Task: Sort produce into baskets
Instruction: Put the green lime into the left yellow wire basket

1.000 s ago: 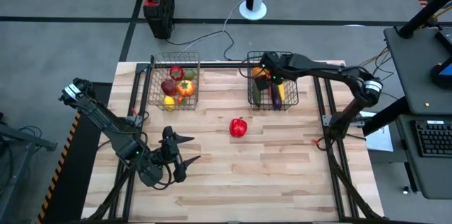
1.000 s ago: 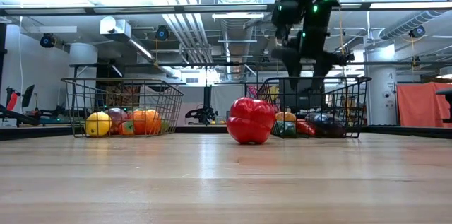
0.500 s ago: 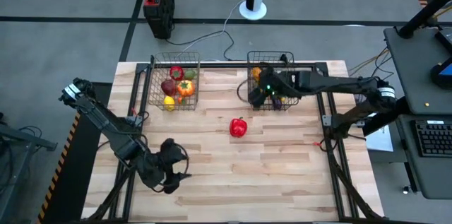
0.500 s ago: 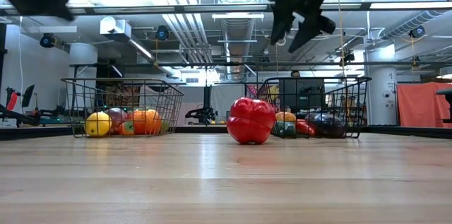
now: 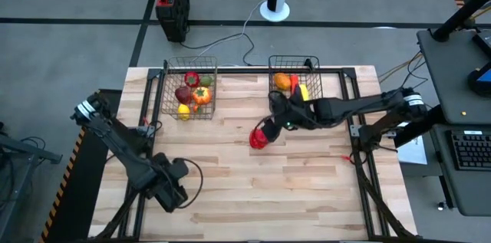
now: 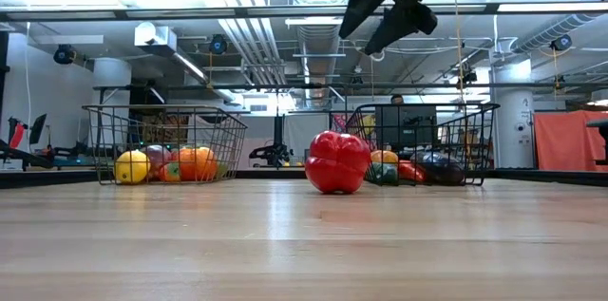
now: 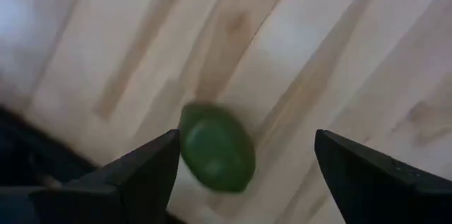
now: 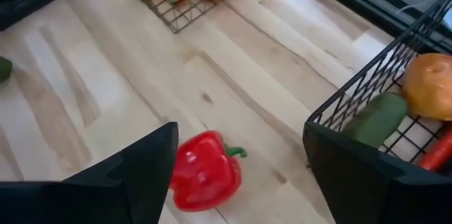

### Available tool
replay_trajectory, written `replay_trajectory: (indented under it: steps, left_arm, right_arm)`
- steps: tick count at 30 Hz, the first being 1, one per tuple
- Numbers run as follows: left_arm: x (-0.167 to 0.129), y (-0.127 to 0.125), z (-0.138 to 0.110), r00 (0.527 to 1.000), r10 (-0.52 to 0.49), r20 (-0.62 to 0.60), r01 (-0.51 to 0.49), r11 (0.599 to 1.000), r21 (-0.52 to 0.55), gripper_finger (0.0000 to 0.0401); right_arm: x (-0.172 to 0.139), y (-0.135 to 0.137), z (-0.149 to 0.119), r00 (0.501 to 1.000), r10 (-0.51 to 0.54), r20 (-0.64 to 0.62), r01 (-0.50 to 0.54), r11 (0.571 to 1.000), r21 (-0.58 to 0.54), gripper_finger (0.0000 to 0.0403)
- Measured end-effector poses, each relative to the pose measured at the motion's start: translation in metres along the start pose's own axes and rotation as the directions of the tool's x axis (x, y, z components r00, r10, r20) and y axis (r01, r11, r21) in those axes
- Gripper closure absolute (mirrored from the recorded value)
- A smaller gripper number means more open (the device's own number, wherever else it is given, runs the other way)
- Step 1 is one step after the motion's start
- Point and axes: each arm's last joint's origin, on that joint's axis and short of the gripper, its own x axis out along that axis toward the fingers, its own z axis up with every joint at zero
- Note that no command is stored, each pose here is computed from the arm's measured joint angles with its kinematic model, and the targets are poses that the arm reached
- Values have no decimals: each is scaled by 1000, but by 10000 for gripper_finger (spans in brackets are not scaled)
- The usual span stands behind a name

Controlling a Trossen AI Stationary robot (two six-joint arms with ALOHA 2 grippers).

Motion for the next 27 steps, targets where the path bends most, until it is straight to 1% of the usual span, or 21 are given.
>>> replay_trajectory:
  steps: [3,9,15,20,25,27]
  left_arm:
    - [5,2,-5,999,12,-48,-14,999,-36,93]
    - [10,11,-7,996,30,-82,-37,995,-89,93]
    - [22,15,-11,991,65,-118,-78,992,-104,93]
    - [35,15,-13,993,25,-115,-38,993,-110,93]
    - [53,21,-17,992,27,-120,-43,990,-131,93]
    - [60,22,-18,993,5,-120,-21,991,-135,94]
  right_arm:
    - [-1,5,-4,1000,-2,11,2,1000,-15,102]
    - [-3,8,-7,1000,-6,16,6,1000,-20,94]
    - [-3,9,-7,1000,-5,16,5,1000,-20,96]
    - [-3,9,-7,1000,-5,16,5,1000,-20,92]
    - [-3,9,-7,1000,-5,16,5,1000,-20,94]
    - [-3,9,-7,1000,-5,16,5,1000,-20,96]
